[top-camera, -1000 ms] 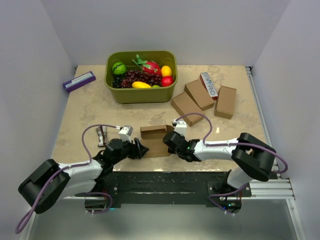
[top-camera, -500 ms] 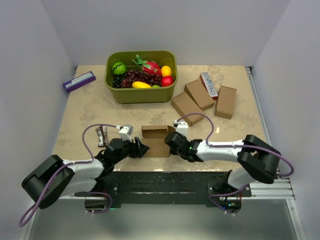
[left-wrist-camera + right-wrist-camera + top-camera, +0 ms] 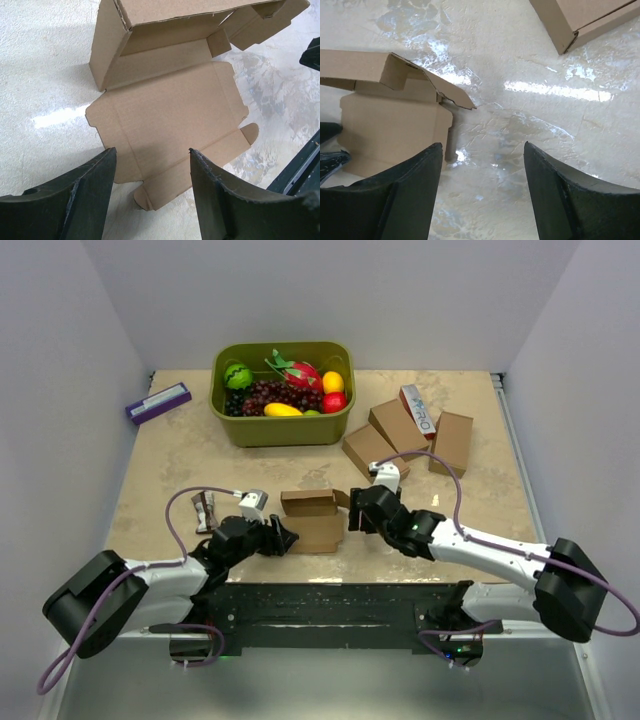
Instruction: Fold the paper box
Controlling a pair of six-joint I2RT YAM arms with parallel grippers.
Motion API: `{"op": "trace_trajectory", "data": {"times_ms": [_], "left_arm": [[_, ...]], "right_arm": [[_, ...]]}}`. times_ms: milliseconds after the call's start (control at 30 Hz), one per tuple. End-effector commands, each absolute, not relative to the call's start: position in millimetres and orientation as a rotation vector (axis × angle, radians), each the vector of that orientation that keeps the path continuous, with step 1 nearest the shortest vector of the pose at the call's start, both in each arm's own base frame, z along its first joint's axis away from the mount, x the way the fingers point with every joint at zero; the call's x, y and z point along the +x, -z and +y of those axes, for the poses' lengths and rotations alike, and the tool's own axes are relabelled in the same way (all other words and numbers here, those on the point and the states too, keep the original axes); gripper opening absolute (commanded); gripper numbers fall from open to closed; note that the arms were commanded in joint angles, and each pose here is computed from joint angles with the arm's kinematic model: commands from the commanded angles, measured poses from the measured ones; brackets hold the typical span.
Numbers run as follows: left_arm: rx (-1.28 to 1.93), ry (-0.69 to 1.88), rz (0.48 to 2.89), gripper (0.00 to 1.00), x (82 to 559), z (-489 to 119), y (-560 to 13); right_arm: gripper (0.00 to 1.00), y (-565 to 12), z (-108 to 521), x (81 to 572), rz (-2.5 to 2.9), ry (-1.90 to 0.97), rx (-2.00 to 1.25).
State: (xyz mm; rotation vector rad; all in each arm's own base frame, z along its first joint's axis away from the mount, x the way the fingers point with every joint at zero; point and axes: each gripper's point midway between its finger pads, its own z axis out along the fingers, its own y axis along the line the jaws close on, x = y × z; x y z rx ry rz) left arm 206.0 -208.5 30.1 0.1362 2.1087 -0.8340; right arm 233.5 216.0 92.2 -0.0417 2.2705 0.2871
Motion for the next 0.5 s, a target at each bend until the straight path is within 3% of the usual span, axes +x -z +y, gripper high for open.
{"op": "trace_trajectory", "data": {"times_ms": [0,467], "left_arm": [[0.180,0.747,2.207,0.66,196,-197,-7],[0.234,0.739,2.217,0.64,198,-202,-8]], "right_arm": [[0.70,-99,231,247,2.222,-0.303,-0.153],[0.58,-89,258,290,2.151,-0.161,-0.330]]}}
